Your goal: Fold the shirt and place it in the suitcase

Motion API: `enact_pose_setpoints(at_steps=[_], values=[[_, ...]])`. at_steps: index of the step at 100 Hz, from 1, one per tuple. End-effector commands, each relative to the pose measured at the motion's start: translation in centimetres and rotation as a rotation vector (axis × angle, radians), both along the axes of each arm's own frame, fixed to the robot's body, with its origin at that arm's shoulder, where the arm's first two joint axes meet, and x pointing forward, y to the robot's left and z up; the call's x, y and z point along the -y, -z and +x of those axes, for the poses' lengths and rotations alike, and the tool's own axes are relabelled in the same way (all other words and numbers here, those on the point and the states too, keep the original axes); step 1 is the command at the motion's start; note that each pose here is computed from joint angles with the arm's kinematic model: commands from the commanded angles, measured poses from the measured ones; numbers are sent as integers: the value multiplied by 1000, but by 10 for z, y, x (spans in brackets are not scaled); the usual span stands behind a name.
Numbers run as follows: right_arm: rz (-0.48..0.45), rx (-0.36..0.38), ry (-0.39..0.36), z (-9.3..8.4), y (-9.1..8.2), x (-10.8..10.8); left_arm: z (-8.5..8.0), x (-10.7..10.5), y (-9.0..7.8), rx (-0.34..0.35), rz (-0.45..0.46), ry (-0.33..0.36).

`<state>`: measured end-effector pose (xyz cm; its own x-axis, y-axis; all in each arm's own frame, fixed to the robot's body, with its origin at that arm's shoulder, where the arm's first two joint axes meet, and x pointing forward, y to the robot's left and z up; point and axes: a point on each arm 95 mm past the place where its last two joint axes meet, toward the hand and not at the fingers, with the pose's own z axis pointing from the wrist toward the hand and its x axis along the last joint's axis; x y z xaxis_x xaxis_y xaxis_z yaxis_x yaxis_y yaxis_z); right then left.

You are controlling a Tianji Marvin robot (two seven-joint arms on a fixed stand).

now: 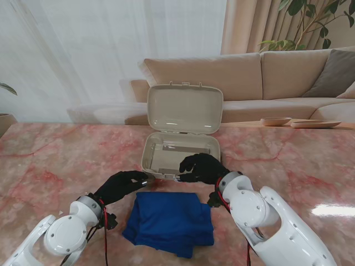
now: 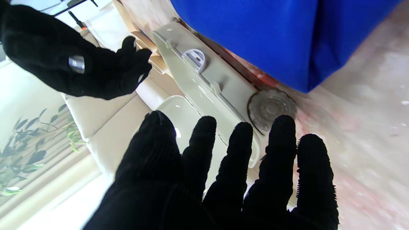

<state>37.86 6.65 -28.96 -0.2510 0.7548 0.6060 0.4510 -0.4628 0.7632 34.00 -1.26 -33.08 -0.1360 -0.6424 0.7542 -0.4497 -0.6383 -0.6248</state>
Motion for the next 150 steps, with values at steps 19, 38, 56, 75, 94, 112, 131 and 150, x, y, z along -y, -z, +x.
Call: enact_pose_setpoints(at_steps=[19, 38, 56, 75, 94, 112, 131, 150], values=[[-12, -85, 23, -35, 29, 16, -4, 10, 6, -2, -6, 41], [-9, -90, 24, -50, 40, 17, -10, 11, 10, 0, 21, 63], [-19, -85, 34, -56, 50, 16, -15, 13, 15, 5, 43, 79], [-37, -72, 25, -60, 58, 12, -18, 14, 24, 59, 140, 101], [-45, -59, 36, -61, 64, 9, -16, 18, 31, 58, 138, 111], [-58, -58, 31, -62, 71, 8, -15, 21, 39, 39, 133, 130], [-92, -36, 15, -62, 75, 5, -15, 22, 42, 39, 188, 162], [-99, -29, 17, -61, 79, 2, -15, 24, 47, 34, 232, 183]])
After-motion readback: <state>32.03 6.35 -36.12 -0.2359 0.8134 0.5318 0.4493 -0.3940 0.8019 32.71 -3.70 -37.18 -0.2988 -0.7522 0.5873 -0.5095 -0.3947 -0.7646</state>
